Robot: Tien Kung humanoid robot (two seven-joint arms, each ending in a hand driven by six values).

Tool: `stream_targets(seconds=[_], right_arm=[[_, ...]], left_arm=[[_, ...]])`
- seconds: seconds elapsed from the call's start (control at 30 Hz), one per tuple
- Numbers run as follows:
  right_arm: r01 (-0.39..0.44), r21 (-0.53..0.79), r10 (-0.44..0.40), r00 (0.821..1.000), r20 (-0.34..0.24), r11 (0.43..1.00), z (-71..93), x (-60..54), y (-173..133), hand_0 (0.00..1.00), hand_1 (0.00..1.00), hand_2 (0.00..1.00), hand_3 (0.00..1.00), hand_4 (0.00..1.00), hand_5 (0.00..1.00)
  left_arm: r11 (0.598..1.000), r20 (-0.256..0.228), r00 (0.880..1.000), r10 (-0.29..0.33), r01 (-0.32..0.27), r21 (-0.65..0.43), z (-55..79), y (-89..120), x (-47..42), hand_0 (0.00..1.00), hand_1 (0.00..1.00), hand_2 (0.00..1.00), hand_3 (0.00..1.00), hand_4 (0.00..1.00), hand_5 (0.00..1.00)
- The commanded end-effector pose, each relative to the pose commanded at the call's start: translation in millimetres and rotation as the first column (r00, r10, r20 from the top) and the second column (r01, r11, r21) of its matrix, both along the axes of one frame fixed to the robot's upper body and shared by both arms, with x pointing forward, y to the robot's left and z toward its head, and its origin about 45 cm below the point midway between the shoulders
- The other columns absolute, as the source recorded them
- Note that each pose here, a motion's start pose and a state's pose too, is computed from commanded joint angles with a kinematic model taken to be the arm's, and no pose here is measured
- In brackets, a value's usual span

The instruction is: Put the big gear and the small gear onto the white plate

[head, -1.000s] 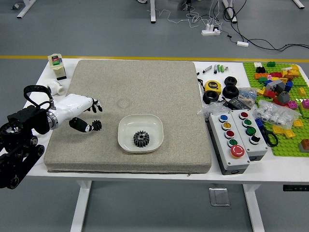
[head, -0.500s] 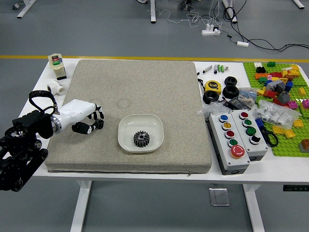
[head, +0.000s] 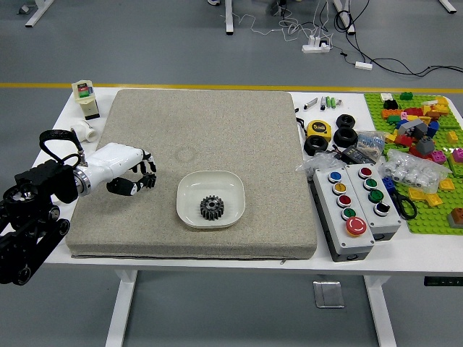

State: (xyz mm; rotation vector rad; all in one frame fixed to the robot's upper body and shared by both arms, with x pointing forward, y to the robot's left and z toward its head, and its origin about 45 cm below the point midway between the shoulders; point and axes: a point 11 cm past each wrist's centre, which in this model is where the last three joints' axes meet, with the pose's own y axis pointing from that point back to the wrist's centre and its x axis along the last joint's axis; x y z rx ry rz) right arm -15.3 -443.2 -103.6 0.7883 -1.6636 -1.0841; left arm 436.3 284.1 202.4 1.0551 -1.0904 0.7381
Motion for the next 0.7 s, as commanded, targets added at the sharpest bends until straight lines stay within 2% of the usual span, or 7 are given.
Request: stream_targets(seconds=[0.27, 0.37, 0.63, 0.67, 0.7], right_arm=[[-0.001, 0.0, 0.001, 1.0, -0.002, 1.0, 0.0, -1.2, 0.0, 0.764, 0.807, 0.838, 0.786, 0.945, 0.799], [0.001, 0.0, -0.001, 1.0, -0.002, 1.0, 0.0, -1.5, 0.1, 0.764, 0.807, 0.837, 0.785, 0.944, 0.799], [-0.002, 0.0, 0.002, 1.0, -0.003, 1.0, 0.0, -1.5, -0.2, 0.764, 0.806, 0.837, 0.786, 0.944, 0.799], [-0.001, 0.0, 0.001, 1.0, -0.003, 1.0, 0.0, -1.5, -0.1, 0.764, 0.806, 0.837, 0.785, 0.944, 0.799], [0.0, -0.001, 0.0, 1.0, -0.003, 1.0, 0.0, -1.4, -0.1, 0.764, 0.806, 0.837, 0.785, 0.944, 0.799]], left_arm=[[1.0, 0.015, 1.0, -0.016, 0.016, -0.007, 3.6, -5.8, 0.4, 0.479, 0.607, 0.682, 0.712, 0.634, 0.012], [1.0, 0.019, 1.0, -0.024, 0.024, -0.007, 4.4, -8.3, 0.2, 0.474, 0.596, 0.677, 0.714, 0.606, 0.003], [1.0, -0.001, 1.0, -0.025, 0.025, 0.005, -0.7, -8.1, 0.4, 0.475, 0.61, 0.681, 0.733, 0.625, 0.012], [1.0, -0.008, 1.0, -0.028, 0.028, 0.008, -2.2, -8.3, -0.5, 0.484, 0.649, 0.715, 0.788, 0.727, 0.036], [1.0, -0.01, 1.0, -0.029, 0.029, 0.008, -2.7, -8.3, -0.8, 0.484, 0.649, 0.715, 0.788, 0.727, 0.036]])
